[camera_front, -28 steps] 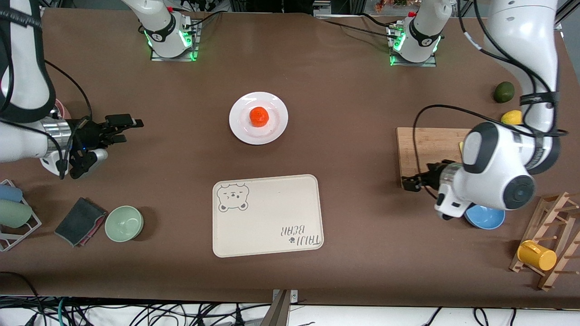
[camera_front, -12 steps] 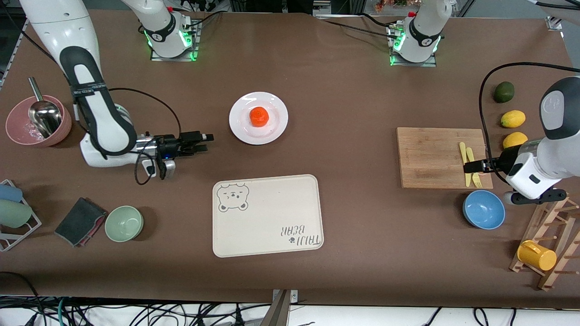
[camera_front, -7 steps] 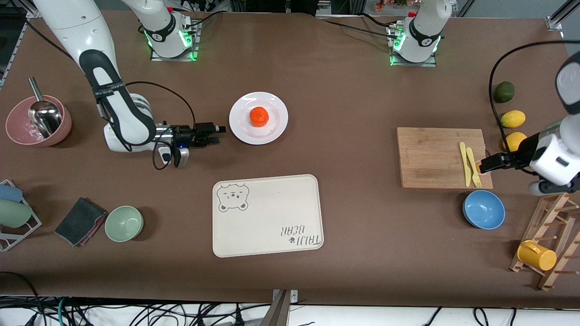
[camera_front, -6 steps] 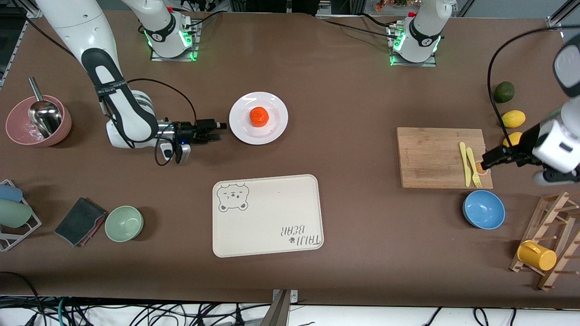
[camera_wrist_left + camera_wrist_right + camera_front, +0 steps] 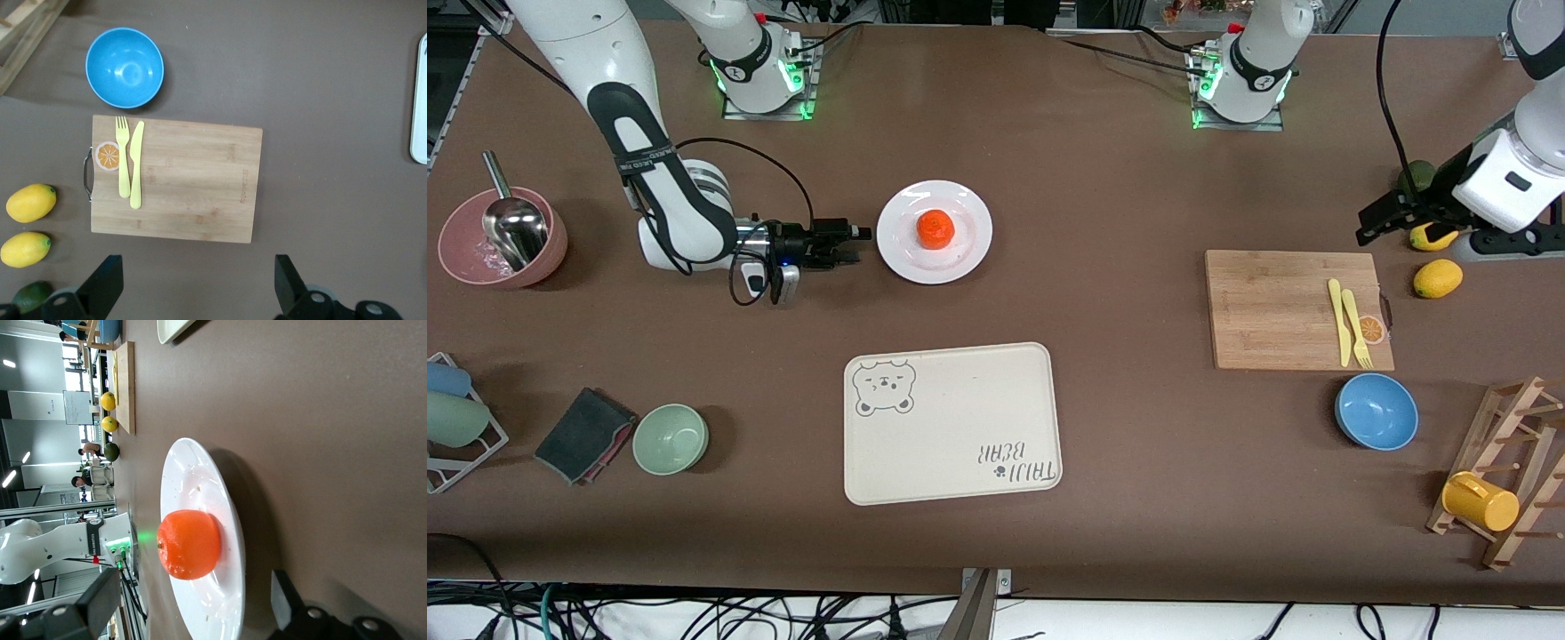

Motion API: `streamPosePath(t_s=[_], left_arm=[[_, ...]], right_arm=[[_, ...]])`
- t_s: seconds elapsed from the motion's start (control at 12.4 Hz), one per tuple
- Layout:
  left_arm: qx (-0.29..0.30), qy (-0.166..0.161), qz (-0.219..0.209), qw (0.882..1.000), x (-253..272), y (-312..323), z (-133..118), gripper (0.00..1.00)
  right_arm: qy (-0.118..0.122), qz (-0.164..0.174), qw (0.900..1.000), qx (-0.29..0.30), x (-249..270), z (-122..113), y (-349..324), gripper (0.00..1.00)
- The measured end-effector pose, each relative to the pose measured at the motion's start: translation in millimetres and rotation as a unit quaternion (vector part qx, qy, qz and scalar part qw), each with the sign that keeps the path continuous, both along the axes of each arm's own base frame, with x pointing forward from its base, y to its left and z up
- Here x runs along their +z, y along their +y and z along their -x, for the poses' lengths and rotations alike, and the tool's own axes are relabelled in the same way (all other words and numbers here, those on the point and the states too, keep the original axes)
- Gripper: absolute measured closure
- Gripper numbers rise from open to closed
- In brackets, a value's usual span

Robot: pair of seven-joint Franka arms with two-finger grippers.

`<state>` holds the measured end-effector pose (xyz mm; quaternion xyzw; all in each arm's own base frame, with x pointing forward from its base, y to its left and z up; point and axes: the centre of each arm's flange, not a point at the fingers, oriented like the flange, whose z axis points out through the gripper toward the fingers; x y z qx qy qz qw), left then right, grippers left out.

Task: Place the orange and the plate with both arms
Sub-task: 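Move the right gripper to the plate rim while the left gripper withdraws, then close the right gripper on the white plate rim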

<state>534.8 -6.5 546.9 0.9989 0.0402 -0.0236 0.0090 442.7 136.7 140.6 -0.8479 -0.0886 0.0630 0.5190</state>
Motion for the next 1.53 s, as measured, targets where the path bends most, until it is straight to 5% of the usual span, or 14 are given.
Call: streamPosePath(t_s=[0.64, 0.88, 1.29, 1.53], left_arm=[[-0.013, 0.013, -0.023, 1.0, 2, 25, -7, 0.0], [-0.011, 0.011, 0.006, 1.0, 2, 17, -8, 0.0], [-0.011, 0.011, 0.015, 1.0, 2, 15, -9, 0.0], [-0.014, 0.012, 0.013, 1.0, 1, 14, -10, 0.0]], right_arm=[[-0.017, -0.007, 1.0, -0.025, -20, 19, 38, 0.07], [-0.019, -0.008, 0.999, -0.024, -28, 23, 38, 0.16], [-0.03, -0.009, 0.999, -0.02, -28, 22, 38, 0.61], [-0.043, -0.012, 0.999, -0.014, -36, 24, 33, 0.67]])
